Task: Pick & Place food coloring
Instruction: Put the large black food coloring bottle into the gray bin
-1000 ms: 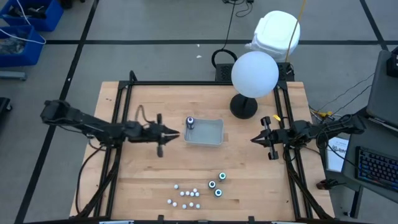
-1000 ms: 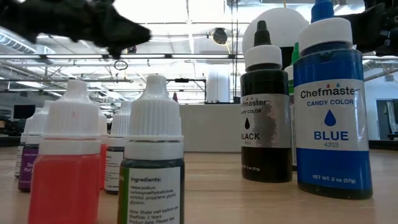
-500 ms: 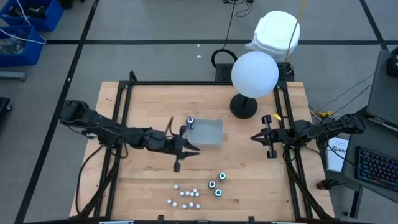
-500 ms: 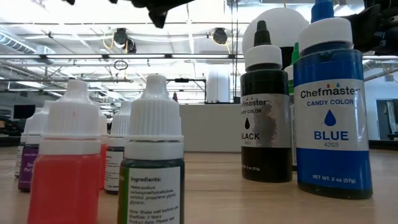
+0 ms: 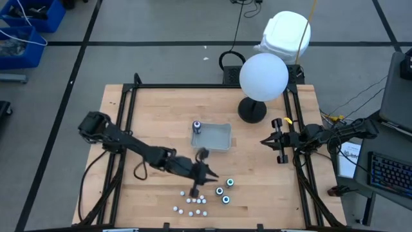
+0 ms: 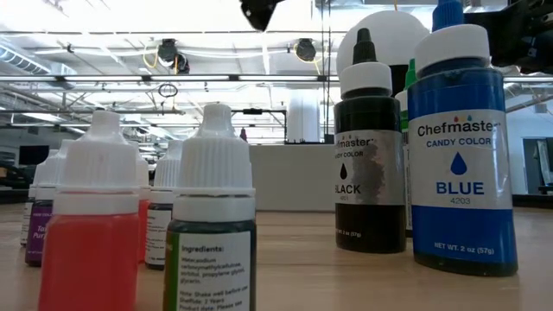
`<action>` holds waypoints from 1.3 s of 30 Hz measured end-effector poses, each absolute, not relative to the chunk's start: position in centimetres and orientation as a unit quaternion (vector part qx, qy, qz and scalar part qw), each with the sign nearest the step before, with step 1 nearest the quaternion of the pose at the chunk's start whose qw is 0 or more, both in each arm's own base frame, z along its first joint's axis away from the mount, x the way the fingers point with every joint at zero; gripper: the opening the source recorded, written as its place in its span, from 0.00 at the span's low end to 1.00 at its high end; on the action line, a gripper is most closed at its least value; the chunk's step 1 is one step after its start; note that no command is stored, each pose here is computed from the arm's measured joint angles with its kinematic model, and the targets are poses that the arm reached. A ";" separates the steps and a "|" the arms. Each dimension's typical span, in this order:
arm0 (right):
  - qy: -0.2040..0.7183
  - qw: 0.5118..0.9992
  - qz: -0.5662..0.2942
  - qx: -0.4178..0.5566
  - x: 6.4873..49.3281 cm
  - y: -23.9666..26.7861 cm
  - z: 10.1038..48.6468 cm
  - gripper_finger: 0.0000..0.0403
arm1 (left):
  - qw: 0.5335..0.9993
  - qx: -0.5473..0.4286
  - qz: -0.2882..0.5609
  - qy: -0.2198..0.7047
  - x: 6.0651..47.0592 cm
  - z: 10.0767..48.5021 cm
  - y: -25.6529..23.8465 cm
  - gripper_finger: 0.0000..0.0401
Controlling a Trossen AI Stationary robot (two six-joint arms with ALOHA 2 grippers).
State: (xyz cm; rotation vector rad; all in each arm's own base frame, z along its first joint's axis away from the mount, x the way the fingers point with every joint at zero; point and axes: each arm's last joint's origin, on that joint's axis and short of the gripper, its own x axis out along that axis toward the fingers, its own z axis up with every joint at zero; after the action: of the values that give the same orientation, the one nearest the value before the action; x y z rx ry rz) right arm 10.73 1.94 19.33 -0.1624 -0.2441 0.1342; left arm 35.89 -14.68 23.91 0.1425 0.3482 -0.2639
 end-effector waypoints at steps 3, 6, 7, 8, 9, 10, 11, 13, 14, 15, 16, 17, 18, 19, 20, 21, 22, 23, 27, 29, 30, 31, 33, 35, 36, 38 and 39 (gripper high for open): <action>-0.121 0.988 0.068 -0.073 10.7 1.9 19.3 0.00 | 0.970 0.073 -0.142 0.182 36.7 24.6 -16.1 0.16; -0.118 0.989 0.070 -0.060 10.7 1.9 19.3 0.00 | 0.972 0.066 -0.148 0.168 37.9 26.1 -17.3 0.16; -0.116 0.989 0.070 -0.060 10.7 1.9 19.3 0.00 | 0.972 0.066 -0.150 0.169 38.2 26.4 -17.6 0.16; -0.113 0.989 0.070 -0.060 10.8 1.9 19.2 0.00 | 0.971 0.064 -0.150 0.173 38.6 26.5 -17.9 0.16; -0.109 0.990 0.071 -0.060 10.8 2.0 19.1 0.00 | 0.971 0.058 -0.149 0.178 39.0 26.5 -18.1 0.16; -0.105 0.990 0.071 -0.060 10.8 2.0 19.0 0.00 | 0.971 0.051 -0.145 0.185 39.3 26.4 -18.2 0.16; -0.101 0.991 0.072 -0.058 10.8 2.0 19.0 0.00 | 0.970 0.043 -0.138 0.193 39.6 26.2 -18.3 0.16; -0.092 0.992 0.074 -0.045 10.8 2.0 18.8 0.00 | 0.969 0.033 -0.129 0.207 40.0 25.5 -18.7 0.16; -0.089 0.993 0.075 -0.036 10.9 2.0 18.8 0.00 | 0.969 0.032 -0.129 0.209 40.2 25.2 -18.8 0.16; -0.088 0.993 0.075 -0.028 10.9 2.0 18.8 0.00 | 0.969 0.032 -0.129 0.211 40.4 24.7 -19.0 0.16; -0.088 0.993 0.076 -0.022 10.9 2.0 18.8 0.00 | 0.968 0.033 -0.124 0.214 40.5 24.2 -19.1 0.16; -0.087 0.993 0.076 -0.018 10.9 2.0 18.8 0.00 | 0.968 0.033 -0.115 0.219 40.6 23.9 -19.2 0.16; -0.086 0.993 0.077 -0.014 10.9 2.0 18.7 0.00 | 0.968 0.033 -0.105 0.226 40.6 23.5 -19.2 0.16; -0.084 0.993 0.077 -0.010 10.9 2.0 18.7 0.00 | 0.968 0.032 -0.092 0.231 40.6 23.3 -19.2 0.16; -0.083 0.994 0.078 -0.008 10.9 2.0 18.7 0.00 | 0.969 0.028 -0.080 0.232 40.5 23.3 -19.1 0.16; -0.082 0.994 0.079 -0.006 11.0 2.0 18.7 0.00 | 0.970 0.023 -0.072 0.233 40.5 23.3 -19.1 0.16; -0.080 0.994 0.079 -0.005 11.0 2.0 18.6 0.00 | 0.970 0.020 -0.066 0.235 40.5 23.3 -19.1 0.16; -0.078 0.994 0.080 -0.005 11.0 2.0 18.6 0.00 | 0.969 0.016 -0.064 0.239 40.5 23.2 -19.1 0.16; -0.076 0.994 0.078 -0.027 11.1 2.0 18.6 0.00 | 0.962 0.011 -0.066 0.263 40.1 22.8 -19.4 0.16; -0.078 0.993 0.077 -0.043 11.1 2.0 18.6 0.00 | 0.959 0.012 -0.066 0.276 39.8 22.6 -19.6 0.16; -0.078 0.993 0.077 -0.046 11.1 2.0 18.6 0.00 | 0.957 0.011 -0.065 0.282 39.7 22.5 -19.6 0.16; -0.078 0.993 0.076 -0.047 11.1 2.0 18.6 0.00 | 0.956 0.012 -0.066 0.286 39.6 22.4 -19.7 0.16; -0.083 0.993 0.076 -0.044 11.1 2.0 18.7 0.00 | 0.956 0.013 -0.067 0.285 39.6 22.4 -19.8 0.16; -0.088 0.992 0.076 -0.044 11.0 2.0 18.7 0.00 | 0.957 0.021 -0.069 0.282 39.6 22.4 -19.8 0.16; -0.089 0.992 0.076 -0.043 11.0 2.0 18.8 0.00 | 0.957 0.026 -0.068 0.282 39.6 22.4 -19.8 0.16; -0.090 0.992 0.076 -0.043 11.0 2.0 18.8 0.00 | 0.956 0.034 -0.066 0.283 39.6 22.4 -19.8 0.16; -0.091 0.992 0.076 -0.043 11.0 2.0 18.8 0.00 | 0.956 0.035 -0.066 0.282 39.6 22.4 -19.7 0.16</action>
State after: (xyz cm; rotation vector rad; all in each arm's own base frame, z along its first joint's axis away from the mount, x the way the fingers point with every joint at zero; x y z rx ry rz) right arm 11.03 2.02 18.80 -0.0868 -0.1820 0.1523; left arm 39.62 -19.69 22.40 0.0703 0.5733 -0.1342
